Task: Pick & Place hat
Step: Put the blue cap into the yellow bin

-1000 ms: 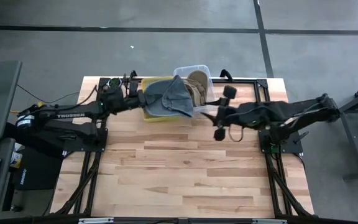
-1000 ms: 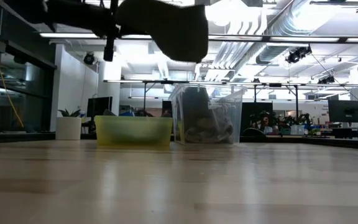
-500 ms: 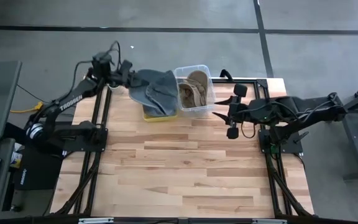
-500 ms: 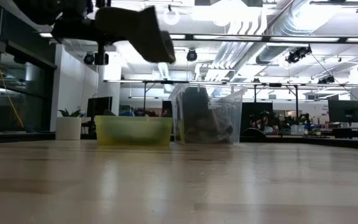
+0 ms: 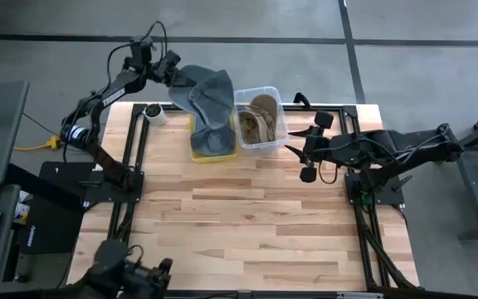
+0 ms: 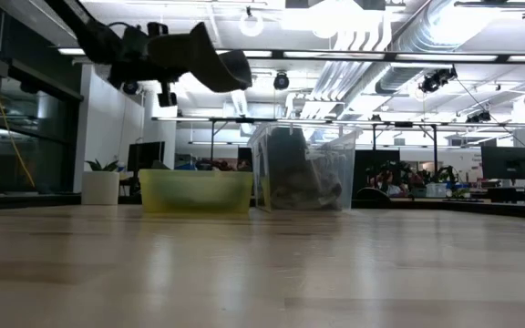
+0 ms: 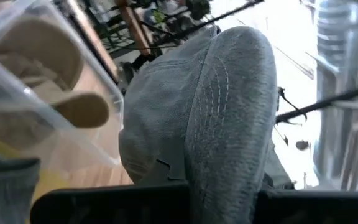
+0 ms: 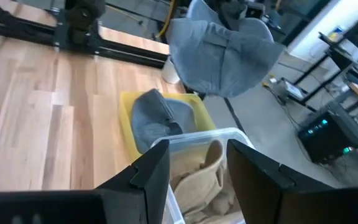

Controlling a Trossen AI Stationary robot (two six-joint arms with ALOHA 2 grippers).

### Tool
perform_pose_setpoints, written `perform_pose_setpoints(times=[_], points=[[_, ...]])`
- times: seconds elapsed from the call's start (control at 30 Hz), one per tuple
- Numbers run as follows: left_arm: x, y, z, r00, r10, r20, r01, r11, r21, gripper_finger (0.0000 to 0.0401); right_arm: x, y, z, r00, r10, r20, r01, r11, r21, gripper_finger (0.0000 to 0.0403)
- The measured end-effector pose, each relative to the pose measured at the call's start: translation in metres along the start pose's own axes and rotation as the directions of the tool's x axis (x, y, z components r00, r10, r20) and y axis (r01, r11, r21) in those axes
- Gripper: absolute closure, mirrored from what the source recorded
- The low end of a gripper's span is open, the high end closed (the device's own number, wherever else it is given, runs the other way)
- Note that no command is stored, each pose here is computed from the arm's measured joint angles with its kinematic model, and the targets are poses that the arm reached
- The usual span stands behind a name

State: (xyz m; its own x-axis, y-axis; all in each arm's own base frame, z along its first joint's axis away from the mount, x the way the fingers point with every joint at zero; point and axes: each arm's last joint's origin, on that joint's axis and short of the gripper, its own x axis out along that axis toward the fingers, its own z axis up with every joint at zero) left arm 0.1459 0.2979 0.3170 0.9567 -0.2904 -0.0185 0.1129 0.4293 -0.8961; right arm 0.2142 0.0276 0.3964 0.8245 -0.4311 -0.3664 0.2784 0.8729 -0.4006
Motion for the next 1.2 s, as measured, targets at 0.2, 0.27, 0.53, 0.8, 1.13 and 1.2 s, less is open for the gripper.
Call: perform_pose_setpoints(times=[0.2, 0.27, 0.53, 0.8, 1.13, 1.2], points=[[0.009, 0.019, 0.007, 0.996, -0.054, -0.073, 0.06, 0.995, 0.077, 0.0401, 0.0, 0.0, -0.002, 1.0, -0.013, -0.02, 0.013, 0.999, 0.035, 0.0249], [0.007, 0.025, 0.009, 0.996, -0.056, -0.071, 0.064, 0.992, 0.112, 0.0401, 0.0, 0.0, -0.002, 1.0, -0.012, -0.02, 0.013, 0.999, 0.037, 0.0249], [-0.007, 0.047, 0.011, 0.999, -0.036, -0.033, 0.041, 0.983, 0.18, 0.0401, 0.0, 0.0, -0.002, 0.999, -0.023, -0.024, 0.024, 0.999, 0.035, 0.0249], [0.013, 0.053, 0.009, 0.995, -0.06, -0.082, 0.073, 0.984, 0.162, 0.0401, 0.034, -0.009, -0.008, 0.993, -0.031, -0.111, 0.03, 0.999, -0.011, 0.0249], [0.058, 0.047, -0.001, 0.974, -0.117, -0.196, 0.141, 0.984, 0.113, 0.0401, 0.098, -0.073, -0.009, 1.0, 0.024, 0.012, -0.027, 0.941, 0.336, 0.0249], [0.069, 0.045, -0.004, 0.966, -0.13, -0.223, 0.158, 0.981, 0.11, 0.0401, 0.106, -0.083, -0.014, 0.995, 0.094, 0.029, -0.098, 0.923, 0.373, 0.0249]])
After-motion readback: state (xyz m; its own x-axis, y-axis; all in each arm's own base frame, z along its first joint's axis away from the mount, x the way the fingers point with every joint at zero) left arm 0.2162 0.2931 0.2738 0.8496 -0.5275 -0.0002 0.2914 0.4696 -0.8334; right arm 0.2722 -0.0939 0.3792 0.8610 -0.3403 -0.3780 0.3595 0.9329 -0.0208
